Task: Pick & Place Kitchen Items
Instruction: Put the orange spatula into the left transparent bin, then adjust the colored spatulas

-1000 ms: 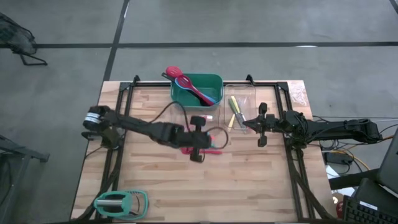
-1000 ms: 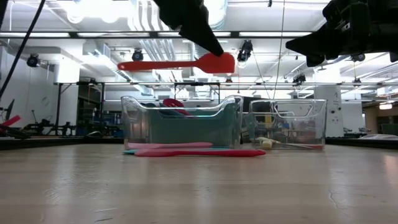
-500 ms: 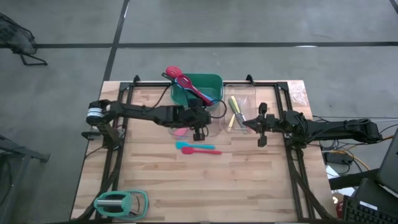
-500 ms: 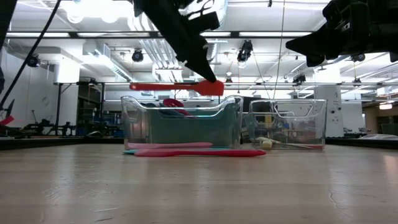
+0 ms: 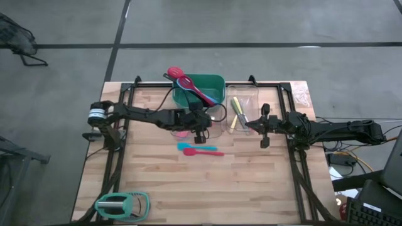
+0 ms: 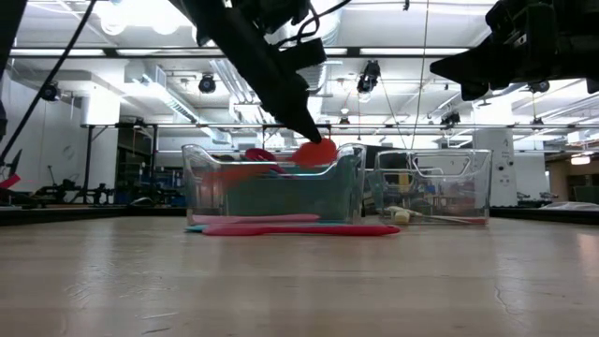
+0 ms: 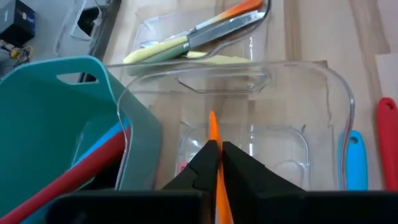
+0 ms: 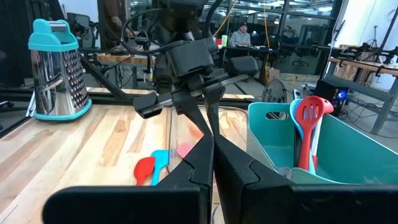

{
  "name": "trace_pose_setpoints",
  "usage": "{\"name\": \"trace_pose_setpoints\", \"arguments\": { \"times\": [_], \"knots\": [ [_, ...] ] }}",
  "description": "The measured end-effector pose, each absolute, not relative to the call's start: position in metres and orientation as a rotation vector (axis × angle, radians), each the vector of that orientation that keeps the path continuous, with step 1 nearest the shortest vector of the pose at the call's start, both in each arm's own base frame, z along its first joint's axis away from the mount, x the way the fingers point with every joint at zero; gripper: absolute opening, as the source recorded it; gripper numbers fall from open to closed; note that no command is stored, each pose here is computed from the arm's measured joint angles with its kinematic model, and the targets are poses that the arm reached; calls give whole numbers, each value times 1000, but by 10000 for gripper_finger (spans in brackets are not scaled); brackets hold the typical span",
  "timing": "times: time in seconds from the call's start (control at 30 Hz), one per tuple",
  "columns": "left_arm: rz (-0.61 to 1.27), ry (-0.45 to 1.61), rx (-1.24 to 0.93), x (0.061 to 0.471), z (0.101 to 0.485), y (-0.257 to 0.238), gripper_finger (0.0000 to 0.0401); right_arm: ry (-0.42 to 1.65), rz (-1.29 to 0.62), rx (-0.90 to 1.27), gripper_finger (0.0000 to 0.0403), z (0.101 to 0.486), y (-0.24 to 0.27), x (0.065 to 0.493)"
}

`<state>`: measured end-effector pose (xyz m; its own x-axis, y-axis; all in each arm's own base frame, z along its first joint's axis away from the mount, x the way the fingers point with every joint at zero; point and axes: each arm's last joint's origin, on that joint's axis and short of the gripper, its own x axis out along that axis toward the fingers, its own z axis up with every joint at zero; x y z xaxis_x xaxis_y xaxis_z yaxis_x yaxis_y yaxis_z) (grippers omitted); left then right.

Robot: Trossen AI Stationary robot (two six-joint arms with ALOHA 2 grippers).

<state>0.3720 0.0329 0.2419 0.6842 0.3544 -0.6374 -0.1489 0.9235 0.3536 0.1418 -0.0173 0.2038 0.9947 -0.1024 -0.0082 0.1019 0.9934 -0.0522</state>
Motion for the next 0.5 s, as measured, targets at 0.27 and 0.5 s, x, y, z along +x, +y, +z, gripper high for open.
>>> {"name": "trace_pose_setpoints", "arguments": {
  "times": [0.27,0.5],
  "knots": [
    [294,772,267,372,241,33,73,10,-103,-52,8,204,-17,142],
    [236,796,267,365,247,13,120,10,-103,-52,8,204,-17,142]
  ]
}}
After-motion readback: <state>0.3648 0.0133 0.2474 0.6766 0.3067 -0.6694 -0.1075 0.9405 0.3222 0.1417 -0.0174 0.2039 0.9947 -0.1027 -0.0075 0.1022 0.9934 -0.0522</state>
